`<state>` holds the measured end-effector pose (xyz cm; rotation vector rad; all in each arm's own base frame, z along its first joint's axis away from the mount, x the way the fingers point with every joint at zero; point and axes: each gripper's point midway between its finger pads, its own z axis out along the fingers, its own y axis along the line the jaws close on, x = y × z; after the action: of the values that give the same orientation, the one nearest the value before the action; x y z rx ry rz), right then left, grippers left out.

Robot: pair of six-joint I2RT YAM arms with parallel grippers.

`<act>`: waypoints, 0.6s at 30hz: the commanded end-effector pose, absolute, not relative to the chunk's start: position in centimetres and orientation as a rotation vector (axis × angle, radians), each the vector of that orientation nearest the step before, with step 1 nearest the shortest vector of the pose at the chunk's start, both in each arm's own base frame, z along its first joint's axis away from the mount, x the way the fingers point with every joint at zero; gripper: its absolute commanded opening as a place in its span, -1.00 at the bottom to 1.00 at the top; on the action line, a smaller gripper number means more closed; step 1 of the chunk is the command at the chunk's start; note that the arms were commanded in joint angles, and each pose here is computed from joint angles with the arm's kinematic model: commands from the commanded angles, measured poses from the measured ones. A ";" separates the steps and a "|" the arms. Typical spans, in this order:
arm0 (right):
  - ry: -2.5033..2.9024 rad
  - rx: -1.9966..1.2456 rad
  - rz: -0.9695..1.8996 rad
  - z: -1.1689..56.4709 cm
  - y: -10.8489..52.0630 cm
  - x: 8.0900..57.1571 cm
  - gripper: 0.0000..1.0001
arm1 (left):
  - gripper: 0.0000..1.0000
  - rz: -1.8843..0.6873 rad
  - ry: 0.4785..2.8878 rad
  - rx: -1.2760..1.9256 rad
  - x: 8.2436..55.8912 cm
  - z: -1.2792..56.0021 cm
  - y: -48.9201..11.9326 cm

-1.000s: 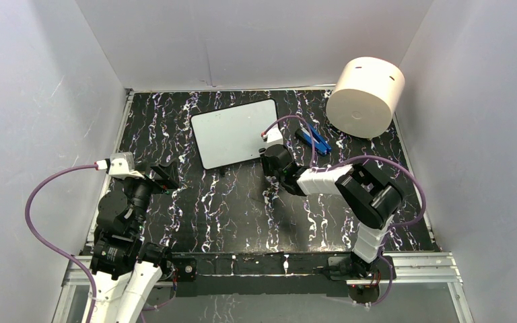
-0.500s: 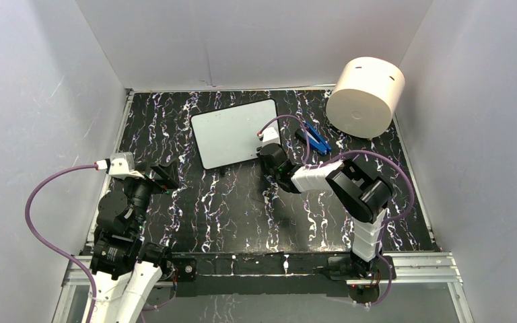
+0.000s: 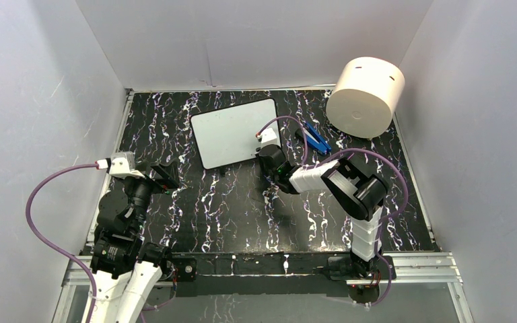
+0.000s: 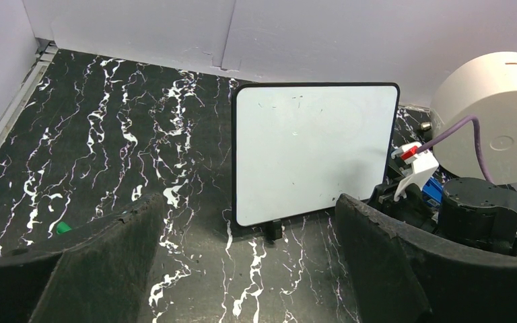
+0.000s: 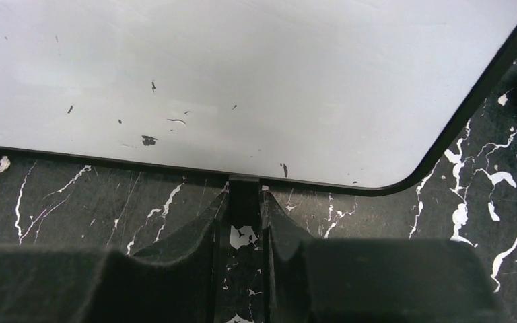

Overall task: Write a sentence on the whiteboard
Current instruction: Move the whiteboard to the center of the board.

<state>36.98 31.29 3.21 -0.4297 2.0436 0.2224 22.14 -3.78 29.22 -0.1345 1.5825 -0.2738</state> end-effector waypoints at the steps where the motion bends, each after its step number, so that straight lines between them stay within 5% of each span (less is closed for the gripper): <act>1: 1.954 -0.362 0.252 5.5 32.6 38.7 -0.40 | 0.90 -0.272 1.574 -0.120 22.4 29.6 -3.9; 18: 1.980 -0.500 0.283 4.1 30.0 34.5 -1.00 | 0.90 -0.278 1.581 -0.108 22.5 29.5 -4.2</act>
<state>35.93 30.47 2.79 -0.4563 2.0150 0.2405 22.33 -3.93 28.99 -0.1303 1.5943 -0.2747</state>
